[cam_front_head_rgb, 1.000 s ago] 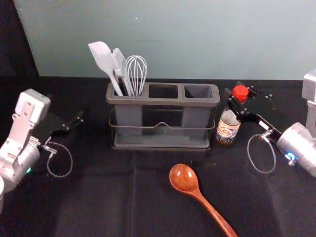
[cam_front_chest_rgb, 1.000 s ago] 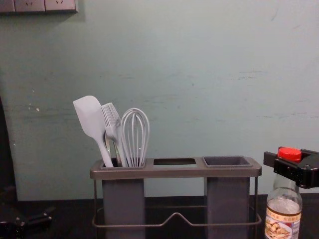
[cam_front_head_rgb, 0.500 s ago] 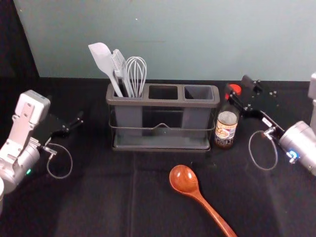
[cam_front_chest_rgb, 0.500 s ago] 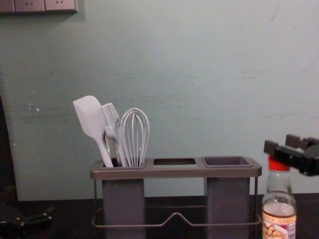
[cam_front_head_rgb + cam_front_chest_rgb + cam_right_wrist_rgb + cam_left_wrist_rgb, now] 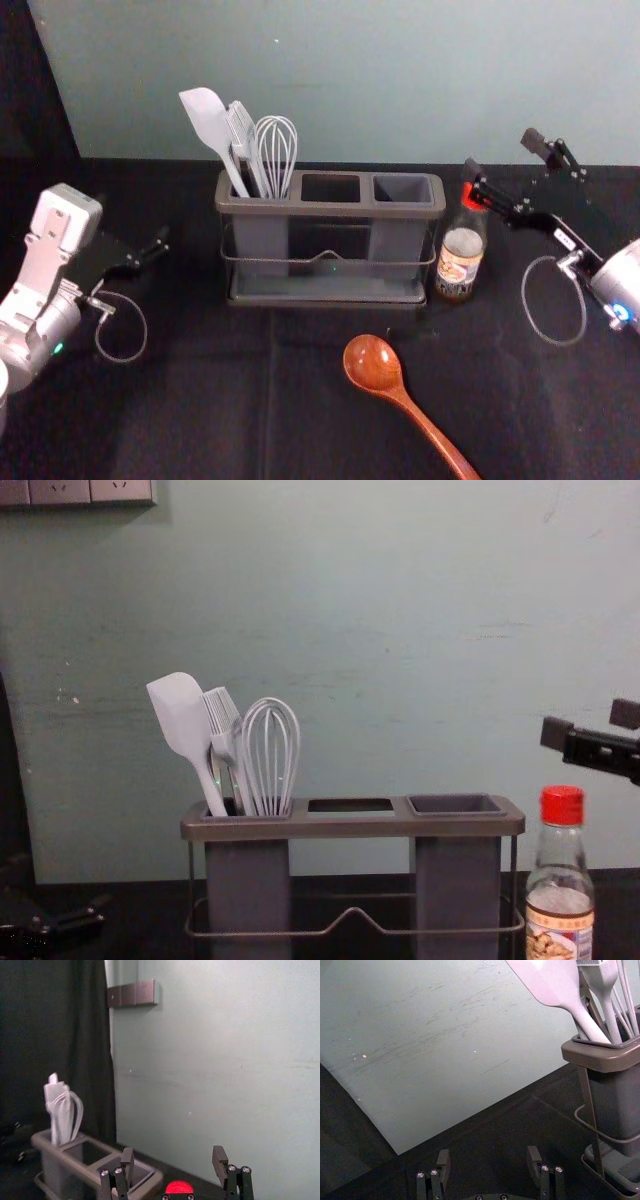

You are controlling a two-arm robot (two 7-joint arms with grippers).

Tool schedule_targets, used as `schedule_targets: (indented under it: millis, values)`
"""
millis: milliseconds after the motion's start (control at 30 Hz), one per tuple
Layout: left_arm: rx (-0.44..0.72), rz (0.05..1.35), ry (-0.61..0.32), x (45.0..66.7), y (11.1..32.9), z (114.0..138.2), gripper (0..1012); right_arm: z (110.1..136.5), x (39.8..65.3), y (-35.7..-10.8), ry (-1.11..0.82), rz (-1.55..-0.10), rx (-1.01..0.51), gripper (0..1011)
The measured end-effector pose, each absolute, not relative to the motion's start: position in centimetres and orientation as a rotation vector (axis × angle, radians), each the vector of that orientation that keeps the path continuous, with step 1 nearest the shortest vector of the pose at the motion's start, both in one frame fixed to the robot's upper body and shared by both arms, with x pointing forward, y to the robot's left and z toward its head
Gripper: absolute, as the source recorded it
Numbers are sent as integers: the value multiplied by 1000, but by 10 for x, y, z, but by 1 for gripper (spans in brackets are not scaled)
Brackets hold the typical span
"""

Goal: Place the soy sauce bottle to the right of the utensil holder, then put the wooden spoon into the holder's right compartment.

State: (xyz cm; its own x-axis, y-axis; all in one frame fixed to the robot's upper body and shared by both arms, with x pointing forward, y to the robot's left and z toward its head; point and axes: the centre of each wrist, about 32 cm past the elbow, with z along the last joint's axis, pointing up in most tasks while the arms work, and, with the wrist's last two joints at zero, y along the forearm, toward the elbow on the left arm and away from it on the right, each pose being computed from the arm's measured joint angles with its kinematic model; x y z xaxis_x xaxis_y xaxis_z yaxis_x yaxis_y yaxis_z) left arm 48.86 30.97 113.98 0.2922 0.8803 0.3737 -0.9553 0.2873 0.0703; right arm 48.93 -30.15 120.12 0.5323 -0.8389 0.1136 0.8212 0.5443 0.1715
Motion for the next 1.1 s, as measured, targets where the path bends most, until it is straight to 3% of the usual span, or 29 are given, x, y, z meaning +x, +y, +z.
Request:
schedule_targets:
  millis: [467,1100]
  values:
    - [304,1248,-285,489,310,1140,1005,1198,432,-291,-164,-858,-44,1004]
    - [304,1248,-285,489,310,1140,1005,1157,421,-257,-19,-744,-224,1004]
